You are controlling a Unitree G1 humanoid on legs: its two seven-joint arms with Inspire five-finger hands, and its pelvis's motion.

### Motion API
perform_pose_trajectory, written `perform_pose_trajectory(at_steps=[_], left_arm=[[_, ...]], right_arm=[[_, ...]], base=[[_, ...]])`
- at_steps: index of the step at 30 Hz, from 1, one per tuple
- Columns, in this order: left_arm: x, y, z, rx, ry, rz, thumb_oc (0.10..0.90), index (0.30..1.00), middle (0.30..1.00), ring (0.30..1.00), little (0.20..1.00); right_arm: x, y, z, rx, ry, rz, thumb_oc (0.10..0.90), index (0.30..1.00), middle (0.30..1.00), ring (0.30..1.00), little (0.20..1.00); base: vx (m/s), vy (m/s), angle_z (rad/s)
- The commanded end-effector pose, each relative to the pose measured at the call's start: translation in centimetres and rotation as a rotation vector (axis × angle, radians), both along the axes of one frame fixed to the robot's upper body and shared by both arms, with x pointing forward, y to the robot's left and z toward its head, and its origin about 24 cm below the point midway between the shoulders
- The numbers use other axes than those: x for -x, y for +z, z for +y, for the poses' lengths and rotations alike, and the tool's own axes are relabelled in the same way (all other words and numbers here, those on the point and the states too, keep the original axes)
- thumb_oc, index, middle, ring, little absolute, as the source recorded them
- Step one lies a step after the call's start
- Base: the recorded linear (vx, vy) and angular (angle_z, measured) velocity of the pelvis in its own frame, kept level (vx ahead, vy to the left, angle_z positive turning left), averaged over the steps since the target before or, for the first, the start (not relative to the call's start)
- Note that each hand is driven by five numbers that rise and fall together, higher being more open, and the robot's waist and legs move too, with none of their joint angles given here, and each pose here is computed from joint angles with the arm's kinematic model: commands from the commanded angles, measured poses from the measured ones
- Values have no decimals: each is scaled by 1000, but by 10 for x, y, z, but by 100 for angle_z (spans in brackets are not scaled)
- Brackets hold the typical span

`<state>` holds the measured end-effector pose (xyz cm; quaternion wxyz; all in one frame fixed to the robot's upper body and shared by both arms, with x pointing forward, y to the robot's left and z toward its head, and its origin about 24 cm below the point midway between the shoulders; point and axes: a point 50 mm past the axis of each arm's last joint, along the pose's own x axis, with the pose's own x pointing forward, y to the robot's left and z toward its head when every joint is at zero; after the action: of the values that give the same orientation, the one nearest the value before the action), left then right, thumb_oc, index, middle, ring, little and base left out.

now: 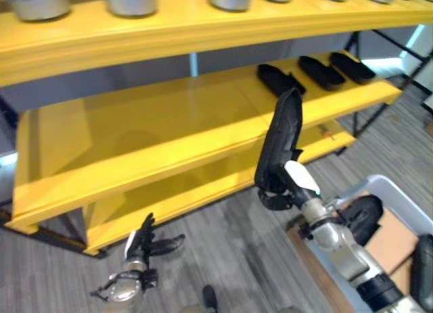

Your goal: Move parts from the plastic box to the shelf.

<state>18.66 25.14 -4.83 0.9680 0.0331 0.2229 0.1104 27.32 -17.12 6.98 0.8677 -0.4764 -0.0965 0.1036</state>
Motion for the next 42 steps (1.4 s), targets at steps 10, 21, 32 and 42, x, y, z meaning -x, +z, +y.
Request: perform_pose_trajectory(at_steps=[10, 21, 32, 42], left_arm=[[-39, 39, -8, -137, -157, -196, 900, 1000, 1000, 1000, 1000], [-23, 32, -5, -87, -105, -182, 900, 1000, 1000, 1000, 1000], [-23, 34, -11, -53, -119, -192, 900, 1000, 1000, 1000, 1000], [-25, 35, -8, -73, -116, -196, 900, 1000, 1000, 1000, 1000]], right_arm=[[1, 65, -23, -48, -47, -326, 400, 300, 300, 300, 300], [-3, 75, -18, -37, 20, -326, 400, 300, 300, 300, 300], [-7, 90, -22, -14, 18, -378, 400, 300, 300, 300, 300], [-8, 94, -19, -11, 42, -387, 400, 300, 300, 300, 300]], base=[[134, -166, 81], [121, -218, 36], [49, -103, -3], [16, -50, -1]])
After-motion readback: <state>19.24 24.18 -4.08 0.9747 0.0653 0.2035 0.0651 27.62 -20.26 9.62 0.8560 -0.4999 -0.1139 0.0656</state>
